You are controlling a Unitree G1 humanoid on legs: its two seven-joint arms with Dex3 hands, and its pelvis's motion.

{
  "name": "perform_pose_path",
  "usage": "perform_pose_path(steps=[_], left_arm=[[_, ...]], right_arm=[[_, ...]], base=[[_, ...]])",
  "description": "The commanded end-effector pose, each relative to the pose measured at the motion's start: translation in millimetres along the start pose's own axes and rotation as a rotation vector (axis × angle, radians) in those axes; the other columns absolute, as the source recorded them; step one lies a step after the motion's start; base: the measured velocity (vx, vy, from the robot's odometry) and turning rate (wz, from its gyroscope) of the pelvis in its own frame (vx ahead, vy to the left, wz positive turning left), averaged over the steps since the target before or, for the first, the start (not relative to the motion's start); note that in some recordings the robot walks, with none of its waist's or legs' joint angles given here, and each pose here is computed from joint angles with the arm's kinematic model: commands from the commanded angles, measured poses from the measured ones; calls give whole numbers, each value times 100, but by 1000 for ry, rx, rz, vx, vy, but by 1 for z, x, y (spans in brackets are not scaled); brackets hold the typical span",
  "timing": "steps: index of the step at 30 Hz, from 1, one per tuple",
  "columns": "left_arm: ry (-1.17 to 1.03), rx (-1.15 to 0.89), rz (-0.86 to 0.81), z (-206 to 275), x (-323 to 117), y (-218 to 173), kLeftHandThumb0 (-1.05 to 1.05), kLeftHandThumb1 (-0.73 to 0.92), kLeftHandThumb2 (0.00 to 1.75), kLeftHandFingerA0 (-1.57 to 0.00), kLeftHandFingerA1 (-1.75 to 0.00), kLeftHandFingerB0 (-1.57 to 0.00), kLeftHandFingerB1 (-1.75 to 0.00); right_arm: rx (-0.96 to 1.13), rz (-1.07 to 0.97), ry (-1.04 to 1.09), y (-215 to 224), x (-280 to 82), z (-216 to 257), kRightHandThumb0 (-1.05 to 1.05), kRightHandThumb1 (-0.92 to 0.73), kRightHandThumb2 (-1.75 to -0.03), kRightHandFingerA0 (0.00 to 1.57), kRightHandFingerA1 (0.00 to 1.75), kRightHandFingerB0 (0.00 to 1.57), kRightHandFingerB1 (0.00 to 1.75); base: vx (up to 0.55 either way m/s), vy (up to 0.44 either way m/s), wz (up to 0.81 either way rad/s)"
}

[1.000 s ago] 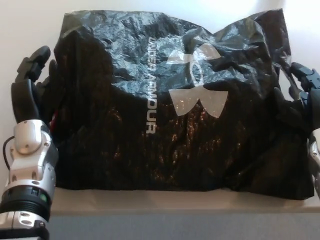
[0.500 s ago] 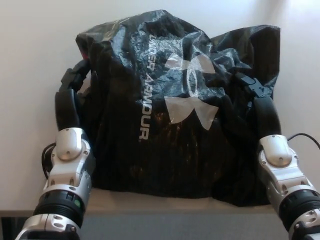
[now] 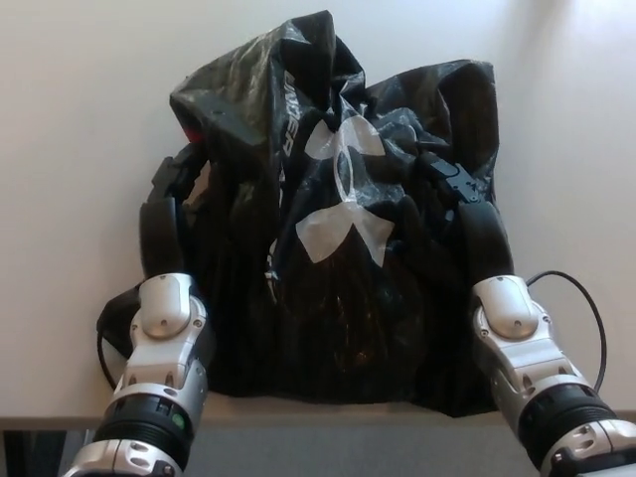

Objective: A plastic bag is kept in the middle of the desk and the robot uses both its hands to grab the bag from the left and right and brings its hands close together to compress the bag

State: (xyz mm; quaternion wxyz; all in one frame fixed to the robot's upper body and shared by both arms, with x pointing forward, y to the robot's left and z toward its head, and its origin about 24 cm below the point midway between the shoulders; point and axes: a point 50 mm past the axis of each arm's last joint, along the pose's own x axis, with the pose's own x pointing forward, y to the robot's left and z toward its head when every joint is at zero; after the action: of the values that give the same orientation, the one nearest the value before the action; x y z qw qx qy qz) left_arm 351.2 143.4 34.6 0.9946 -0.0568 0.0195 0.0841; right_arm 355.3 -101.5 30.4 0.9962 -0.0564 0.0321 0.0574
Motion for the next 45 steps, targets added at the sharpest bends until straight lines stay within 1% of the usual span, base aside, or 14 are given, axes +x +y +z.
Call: perform_pose_path(steps=[1, 2, 4, 5, 9, 10, 15, 18, 19, 21, 28, 29, 31, 45], left_arm=[[-45, 1, -26, 8, 0, -9, -71, 92, 72, -18, -39, -27, -31], [-50, -6, -30, 9, 0, -11, -70, 92, 72, -17, -39, -27, -31], [-53, 11, -28, 8, 0, -11, -70, 92, 73, -16, -38, -23, -31], [-18, 32, -4, 4, 0, -8, -31, 63, 118, -3, -51, 0, -48], [29, 108, 40, -6, -2, -1, -65, 92, 81, -17, -39, -18, -32], [40, 108, 37, -8, -3, -1, -30, 66, 119, -2, -51, 0, -47], [49, 157, 2, -13, -5, -6, -29, 68, 121, 0, -49, 0, -47], [37, 175, 1, -8, -2, -6, -30, 66, 120, -1, -50, -1, -47], [38, 179, 3, -7, -2, -6, -68, 92, 80, -17, -39, -18, -34], [36, 170, 0, -6, -1, -4, -31, 64, 118, -1, -51, 0, -47], [20, 140, -13, -5, -3, -1, -71, 92, 77, -18, -39, -20, -31], [12, 135, 2, -3, -2, 4, -66, 92, 76, -22, -40, -20, -30], [8, 130, 11, -3, -2, 11, -66, 92, 75, -23, -39, -20, -30], [-239, 267, 221, 96, -2, 163, -68, 92, 74, -23, -42, -21, -31]], right_arm=[[12, 51, -54, 9, 0, 7, -87, -69, -108, 4, 44, 14, 45], [10, 57, -68, 10, 0, 9, -38, -43, -106, 2, 51, 0, 48], [8, 57, -103, 12, 0, 13, -38, -42, -106, 2, 51, 0, 48], [50, 70, -153, 15, 0, 20, -38, -43, -105, 2, 50, 0, 48], [98, 113, -196, 23, -1, 28, -83, -84, -65, 18, 32, 20, 27], [109, 135, -214, 27, -1, 32, -82, -83, -66, 19, 33, 20, 28], [99, 210, -271, 40, -3, 45, -82, -86, -66, 18, 36, 19, 29], [141, 212, -272, 43, -4, 47, -37, -47, -108, 2, 50, 0, 48], [145, 212, -273, 42, -4, 48, -79, -87, -67, 18, 35, 18, 28], [135, 212, -277, 40, -3, 49, -80, -86, -66, 18, 34, 18, 28], [109, 181, -283, 27, 0, 50, -80, -87, -66, 17, 37, 18, 29], [60, 166, -263, 15, 1, 46, -37, -45, -107, 2, 51, 0, 48], [-2, 131, -243, 1, 0, 39, -80, -87, -66, 18, 35, 19, 29], [-178, -268, -199, -175, -27, 50, -38, -43, -105, 2, 50, 0, 47]], base=[[0, 0, 0], [0, 0, 0], [0, 0, 0], [0, 0, 0], [0, 0, 0], [0, 0, 0], [0, 0, 0], [0, 0, 0], [0, 0, 0], [0, 0, 0], [0, 0, 0], [0, 0, 0], [0, 0, 0], [0, 0, 0]])
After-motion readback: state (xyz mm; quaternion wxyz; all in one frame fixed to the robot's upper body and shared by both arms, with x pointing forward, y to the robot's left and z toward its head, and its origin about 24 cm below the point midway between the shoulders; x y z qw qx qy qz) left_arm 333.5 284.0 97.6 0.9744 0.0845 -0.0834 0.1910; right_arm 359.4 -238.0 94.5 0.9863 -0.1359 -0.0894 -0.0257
